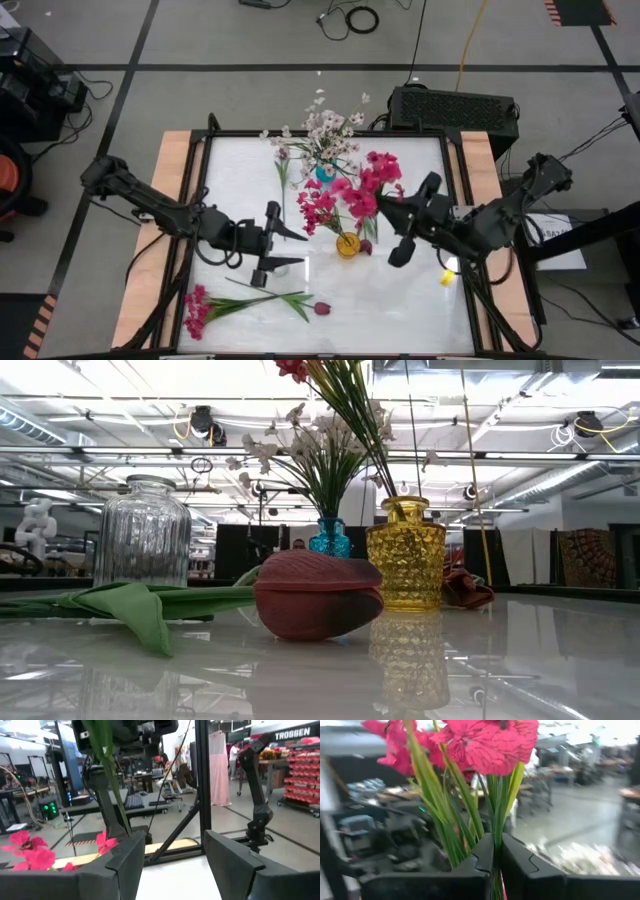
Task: Sort flowers into vase by color
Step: Put the right pink flowers into the yellow vase
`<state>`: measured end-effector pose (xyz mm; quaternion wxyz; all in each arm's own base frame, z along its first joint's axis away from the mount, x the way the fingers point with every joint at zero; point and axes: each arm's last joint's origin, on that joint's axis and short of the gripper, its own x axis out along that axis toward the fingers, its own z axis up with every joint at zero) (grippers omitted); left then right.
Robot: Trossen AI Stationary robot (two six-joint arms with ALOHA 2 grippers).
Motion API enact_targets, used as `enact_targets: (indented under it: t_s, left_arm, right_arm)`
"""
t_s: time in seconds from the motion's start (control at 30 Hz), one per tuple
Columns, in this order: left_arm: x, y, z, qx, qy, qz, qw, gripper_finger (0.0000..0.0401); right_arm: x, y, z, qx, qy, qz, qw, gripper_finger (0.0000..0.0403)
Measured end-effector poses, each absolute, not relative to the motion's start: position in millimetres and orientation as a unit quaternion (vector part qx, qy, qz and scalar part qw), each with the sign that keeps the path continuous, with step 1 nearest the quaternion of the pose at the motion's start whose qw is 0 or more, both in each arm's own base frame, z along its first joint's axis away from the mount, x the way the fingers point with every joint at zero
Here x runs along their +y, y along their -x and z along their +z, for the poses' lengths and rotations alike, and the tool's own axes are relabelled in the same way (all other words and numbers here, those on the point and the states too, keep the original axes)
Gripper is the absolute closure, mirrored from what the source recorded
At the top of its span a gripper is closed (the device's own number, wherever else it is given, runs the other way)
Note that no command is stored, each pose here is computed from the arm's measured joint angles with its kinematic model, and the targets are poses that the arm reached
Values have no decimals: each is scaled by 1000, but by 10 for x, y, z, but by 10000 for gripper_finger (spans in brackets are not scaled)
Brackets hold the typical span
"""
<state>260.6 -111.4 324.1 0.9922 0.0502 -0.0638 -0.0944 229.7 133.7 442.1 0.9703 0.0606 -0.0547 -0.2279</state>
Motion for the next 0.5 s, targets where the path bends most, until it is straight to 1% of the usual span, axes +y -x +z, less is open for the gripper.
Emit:
enact_targets:
  t_s: [0.17, 0.33, 0.5]
  left_arm:
    - [-1133, -2669, 3219, -82, -42, -78, 993, 190]
    - [-1146, -2742, 3164, -88, -50, -47, 994, 190]
    - [-1151, -2749, 3166, -94, -48, -46, 993, 190]
  right_arm:
    - [1361, -2440, 4476, -102, -50, -199, 973, 388]
    - [1429, -2686, 4447, -174, -63, -141, 973, 388]
    - [1510, -2842, 4381, -221, -66, -86, 969, 387]
